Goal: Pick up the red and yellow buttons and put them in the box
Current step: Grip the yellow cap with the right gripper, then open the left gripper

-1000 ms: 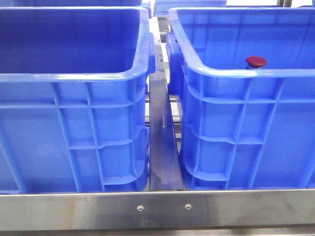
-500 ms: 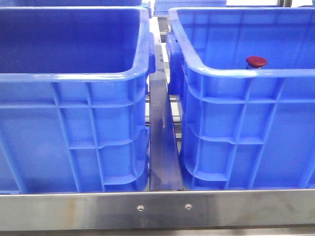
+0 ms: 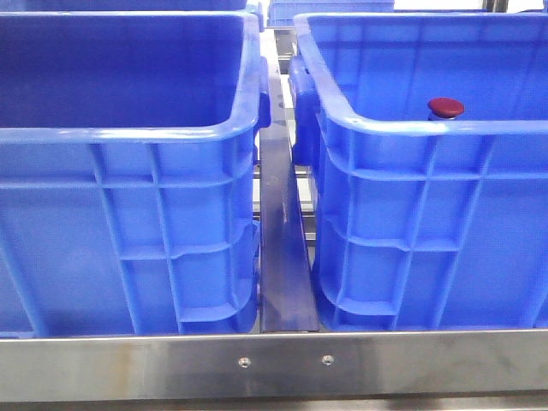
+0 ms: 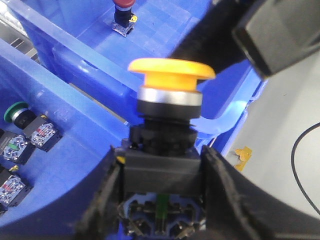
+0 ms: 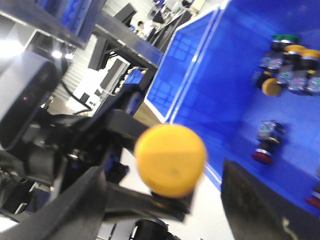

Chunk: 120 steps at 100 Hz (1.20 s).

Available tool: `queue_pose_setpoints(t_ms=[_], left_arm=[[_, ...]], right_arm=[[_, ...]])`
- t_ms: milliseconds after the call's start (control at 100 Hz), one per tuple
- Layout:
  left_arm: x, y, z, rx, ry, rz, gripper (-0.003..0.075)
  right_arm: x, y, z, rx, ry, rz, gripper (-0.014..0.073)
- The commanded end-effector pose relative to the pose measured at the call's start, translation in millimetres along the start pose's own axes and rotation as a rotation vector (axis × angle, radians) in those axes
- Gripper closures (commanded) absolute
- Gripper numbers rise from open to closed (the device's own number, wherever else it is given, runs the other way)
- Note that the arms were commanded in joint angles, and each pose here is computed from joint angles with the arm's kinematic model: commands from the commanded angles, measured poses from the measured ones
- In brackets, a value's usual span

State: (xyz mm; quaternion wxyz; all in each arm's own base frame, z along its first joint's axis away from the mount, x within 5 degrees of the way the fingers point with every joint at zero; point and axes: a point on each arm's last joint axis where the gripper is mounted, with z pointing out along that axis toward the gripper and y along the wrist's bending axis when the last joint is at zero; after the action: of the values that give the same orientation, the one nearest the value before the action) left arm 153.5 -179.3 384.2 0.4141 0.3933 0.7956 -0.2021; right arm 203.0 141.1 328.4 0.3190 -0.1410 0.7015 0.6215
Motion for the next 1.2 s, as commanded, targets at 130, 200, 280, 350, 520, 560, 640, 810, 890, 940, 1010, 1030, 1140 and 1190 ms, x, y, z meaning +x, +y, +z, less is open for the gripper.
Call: queue_pose_setpoints(t_ms=[130,200,280,350,520,560,640,810,890,940,1010,1030,1140,1190], left_arm=[[-16.0,-1.8,-15.2,0.002,-0.131,-0.005,0.0739],[-16.0,-1.8,-15.2,0.002,-0.131,-0.005,0.0739],[-16.0,-1.8,-15.2,0.002,-0.131,-0.005,0.0739],[-16.0,-1.8,-15.2,0.002,-0.131,-0.005,0.0739],[-15.9,-1.8,-15.2,0.002,-0.129,-0.005,0.0739],[-15.9,-1.8,-15.2,0.002,-0.129,-0.005,0.0738],[-15.7,-1.9,-15.1,0.002,-0.127,-0.005,0.0735],[-14.7,-2.0,-15.0,0.004,-0.116,-0.005,0.0531],[-14.2,-2.0,-15.0,0.004,-0.111,-0.005,0.0357],[-14.2,-2.0,-15.0,0.004,-0.111,-0.005,0.0263],[-14.2,-2.0,-15.0,0.004,-0.111,-0.005,0.0183],[-14.2,-2.0,-15.0,0.004,-0.111,-0.005,0.0174],[-14.0,-1.4,-15.0,0.003,-0.108,-0.017,0.0173],[-13.9,0.4,-15.0,-0.005,-0.108,-0.03,0.0173]], right_arm=[[-22.6,27.0,13.3,-0.137,-0.084,0.004,0.0083],[-22.3,25.8,18.7,-0.143,-0.065,0.007,0.0085],[-21.2,22.9,22.9,-0.142,-0.053,0.017,0.0088],[-21.1,20.8,23.9,-0.139,-0.051,0.023,0.0088],[-21.1,20.7,23.8,-0.138,-0.052,0.023,0.0237],[-21.1,20.7,23.8,-0.138,-0.052,0.023,0.0301],[-21.1,20.7,23.8,-0.138,-0.052,0.023,0.0405],[-20.9,20.6,23.9,-0.137,-0.049,0.02,0.0448],[-20.4,20.4,23.9,-0.134,-0.045,0.007,0.0448],[-20.3,20.3,23.9,-0.133,-0.045,-0.006,0.0448],[-20.5,20.2,23.8,-0.132,-0.046,-0.023,0.0448],[-20.7,20.1,23.6,-0.131,-0.048,-0.029,0.0448],[-21.4,18.5,23.8,-0.113,-0.058,-0.066,0.0448],[-22.7,17.3,23.1,-0.095,-0.069,-0.091,0.0448]])
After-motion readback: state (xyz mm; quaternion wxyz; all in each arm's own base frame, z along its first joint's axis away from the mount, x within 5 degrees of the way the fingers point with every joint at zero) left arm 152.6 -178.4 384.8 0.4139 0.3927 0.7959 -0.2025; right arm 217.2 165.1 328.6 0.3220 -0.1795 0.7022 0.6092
